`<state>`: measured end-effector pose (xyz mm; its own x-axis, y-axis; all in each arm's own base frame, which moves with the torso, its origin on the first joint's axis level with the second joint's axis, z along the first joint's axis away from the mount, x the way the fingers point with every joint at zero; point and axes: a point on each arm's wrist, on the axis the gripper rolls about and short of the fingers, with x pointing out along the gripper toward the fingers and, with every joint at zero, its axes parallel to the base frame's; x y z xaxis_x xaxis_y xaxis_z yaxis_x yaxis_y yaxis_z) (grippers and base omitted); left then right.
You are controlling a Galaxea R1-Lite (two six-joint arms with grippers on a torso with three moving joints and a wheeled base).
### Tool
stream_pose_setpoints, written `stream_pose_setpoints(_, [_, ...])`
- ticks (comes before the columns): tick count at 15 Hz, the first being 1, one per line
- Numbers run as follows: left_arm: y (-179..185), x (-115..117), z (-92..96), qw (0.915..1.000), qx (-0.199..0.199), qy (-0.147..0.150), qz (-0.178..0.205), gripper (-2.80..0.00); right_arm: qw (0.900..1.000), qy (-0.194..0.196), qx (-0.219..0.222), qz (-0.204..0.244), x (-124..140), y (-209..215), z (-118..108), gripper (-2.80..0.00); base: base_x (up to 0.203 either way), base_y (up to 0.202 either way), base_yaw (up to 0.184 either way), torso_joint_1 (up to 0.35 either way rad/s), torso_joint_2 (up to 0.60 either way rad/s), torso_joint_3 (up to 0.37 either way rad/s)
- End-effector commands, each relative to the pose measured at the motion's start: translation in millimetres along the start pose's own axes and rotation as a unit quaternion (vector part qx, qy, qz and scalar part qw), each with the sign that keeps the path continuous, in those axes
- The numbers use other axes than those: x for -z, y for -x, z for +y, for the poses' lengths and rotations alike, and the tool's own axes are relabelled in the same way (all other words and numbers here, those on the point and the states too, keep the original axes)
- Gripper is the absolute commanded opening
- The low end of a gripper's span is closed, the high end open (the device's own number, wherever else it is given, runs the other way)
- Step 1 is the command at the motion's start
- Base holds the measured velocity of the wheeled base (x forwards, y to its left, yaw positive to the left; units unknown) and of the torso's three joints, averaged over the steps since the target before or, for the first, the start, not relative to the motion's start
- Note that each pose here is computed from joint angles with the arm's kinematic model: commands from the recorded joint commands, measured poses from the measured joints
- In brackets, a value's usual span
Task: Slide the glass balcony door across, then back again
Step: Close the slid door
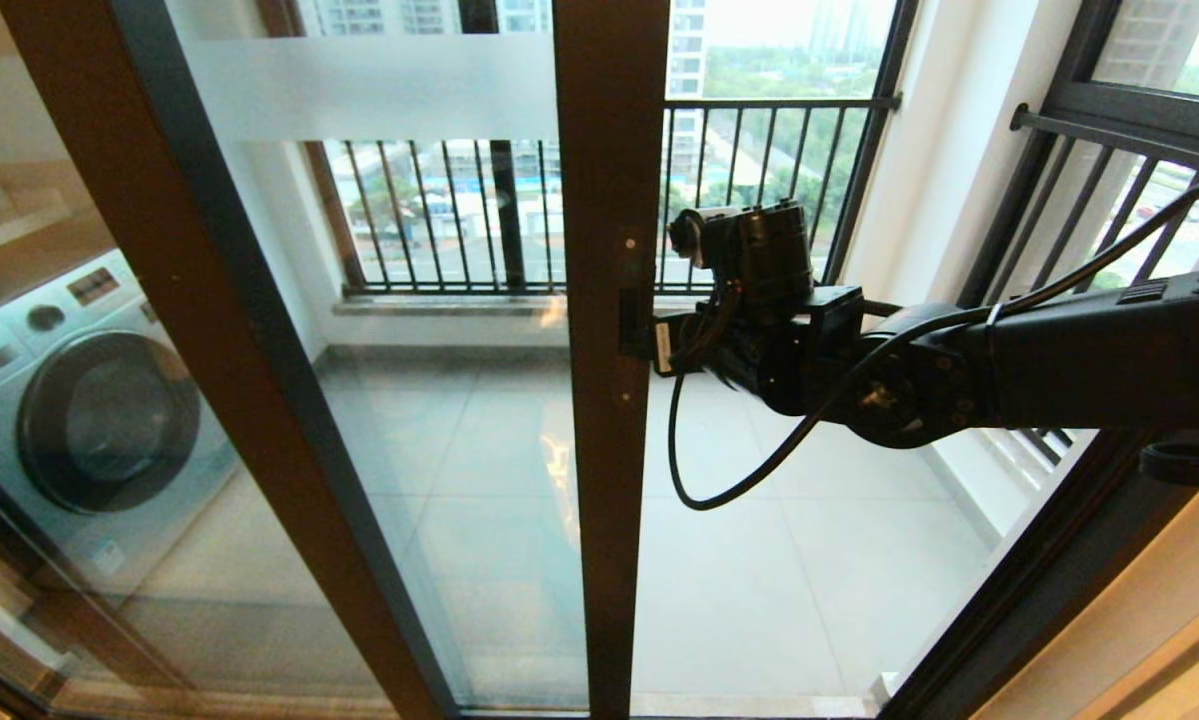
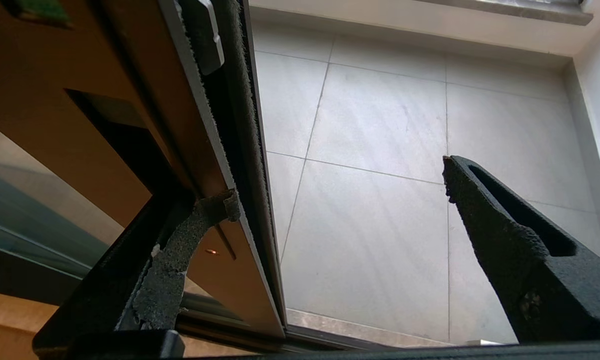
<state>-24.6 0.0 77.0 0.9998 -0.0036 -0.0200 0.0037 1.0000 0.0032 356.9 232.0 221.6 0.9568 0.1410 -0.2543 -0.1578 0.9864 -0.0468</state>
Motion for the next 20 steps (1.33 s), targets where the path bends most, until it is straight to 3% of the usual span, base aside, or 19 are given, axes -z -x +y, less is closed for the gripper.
stream_pose_setpoints(1, [0.0,0.0,0.0,1.0000,0.000,0.000,0.000,-2.80,1.000,0.003,0.006,0.001,0.6,-1.6,-3.0,0.00,0.000,0.000,0.000,0.000,0.00,0.000])
stream_pose_setpoints(20, [0.0,0.0,0.0,1.0000,0.000,0.000,0.000,-2.80,1.000,0.015,0.024,-0.005,-8.7,8.4,-23.9,0.00,0.000,0.000,0.000,0.000,0.00,0.000])
